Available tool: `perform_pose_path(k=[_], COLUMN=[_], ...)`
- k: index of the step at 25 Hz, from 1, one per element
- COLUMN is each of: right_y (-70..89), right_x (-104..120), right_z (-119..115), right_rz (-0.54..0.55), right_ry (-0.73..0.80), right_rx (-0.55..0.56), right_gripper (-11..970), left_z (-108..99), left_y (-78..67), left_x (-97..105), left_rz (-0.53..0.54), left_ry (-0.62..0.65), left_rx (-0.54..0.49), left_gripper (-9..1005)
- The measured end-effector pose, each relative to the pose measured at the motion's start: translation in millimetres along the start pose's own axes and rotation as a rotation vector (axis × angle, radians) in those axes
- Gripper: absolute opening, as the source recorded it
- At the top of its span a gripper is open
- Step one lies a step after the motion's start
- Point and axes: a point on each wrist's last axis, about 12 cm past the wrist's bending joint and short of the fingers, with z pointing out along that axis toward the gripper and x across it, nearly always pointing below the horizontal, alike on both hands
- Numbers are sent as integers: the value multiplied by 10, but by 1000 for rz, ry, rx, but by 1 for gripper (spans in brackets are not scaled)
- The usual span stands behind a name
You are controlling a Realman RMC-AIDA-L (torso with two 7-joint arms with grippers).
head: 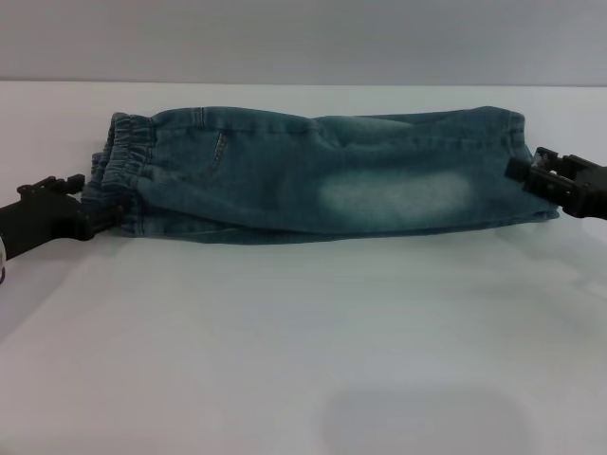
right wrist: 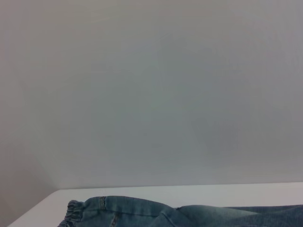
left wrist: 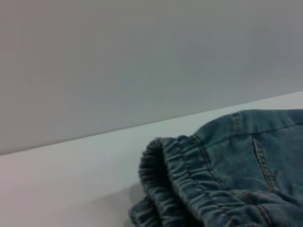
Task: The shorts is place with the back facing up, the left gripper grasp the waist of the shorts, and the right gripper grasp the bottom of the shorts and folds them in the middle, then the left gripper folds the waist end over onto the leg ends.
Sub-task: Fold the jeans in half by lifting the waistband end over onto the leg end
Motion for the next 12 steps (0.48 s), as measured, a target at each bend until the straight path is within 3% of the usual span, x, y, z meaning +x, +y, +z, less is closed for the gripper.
perform_pose_path(k=[12], right_y=[-14], right_x=[-12], right_z=[6], right_rz=[-6], right_ry=[-2], right_rx=[10], right_gripper=[634], left_z=[38], left_y=[-93], left_x=[-38], left_rz=[-1], left_ry=[24], left_rx=[77], left_gripper=[774])
